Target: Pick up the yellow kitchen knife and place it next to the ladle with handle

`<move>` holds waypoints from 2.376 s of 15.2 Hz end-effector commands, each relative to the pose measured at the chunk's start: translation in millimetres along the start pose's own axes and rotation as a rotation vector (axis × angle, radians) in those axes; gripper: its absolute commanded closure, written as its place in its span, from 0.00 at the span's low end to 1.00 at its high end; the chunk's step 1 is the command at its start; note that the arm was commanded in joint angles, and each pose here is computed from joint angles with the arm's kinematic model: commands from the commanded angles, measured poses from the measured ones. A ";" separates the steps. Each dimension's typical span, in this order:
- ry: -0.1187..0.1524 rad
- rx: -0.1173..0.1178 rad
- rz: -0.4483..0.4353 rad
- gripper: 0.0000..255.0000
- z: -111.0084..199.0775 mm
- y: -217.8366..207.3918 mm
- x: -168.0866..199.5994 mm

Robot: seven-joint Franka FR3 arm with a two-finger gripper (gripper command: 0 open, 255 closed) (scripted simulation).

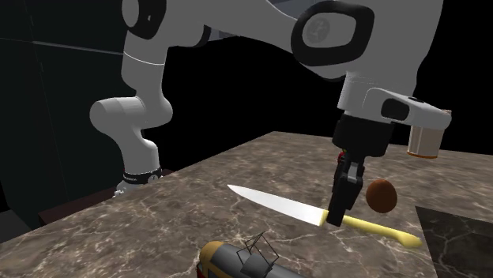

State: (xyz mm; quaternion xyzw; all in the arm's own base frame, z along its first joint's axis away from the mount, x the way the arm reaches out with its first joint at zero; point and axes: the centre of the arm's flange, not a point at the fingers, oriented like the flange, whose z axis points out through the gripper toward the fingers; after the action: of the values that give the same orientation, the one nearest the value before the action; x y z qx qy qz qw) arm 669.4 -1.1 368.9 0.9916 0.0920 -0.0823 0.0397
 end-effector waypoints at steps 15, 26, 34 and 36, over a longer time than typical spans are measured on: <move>0.000 0.000 0.000 1.00 -83.2 5.6 -14.6; 0.000 0.000 0.000 1.00 -92.3 -106.6 -53.8; 0.000 0.000 0.000 1.00 -93.1 -206.7 -87.3; 0.000 0.000 0.000 1.00 -93.3 -231.8 -95.6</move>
State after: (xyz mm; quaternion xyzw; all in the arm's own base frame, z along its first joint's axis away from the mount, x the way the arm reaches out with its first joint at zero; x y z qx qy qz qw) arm 555.7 207.9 465.5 0.9915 0.0928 -0.0824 0.0395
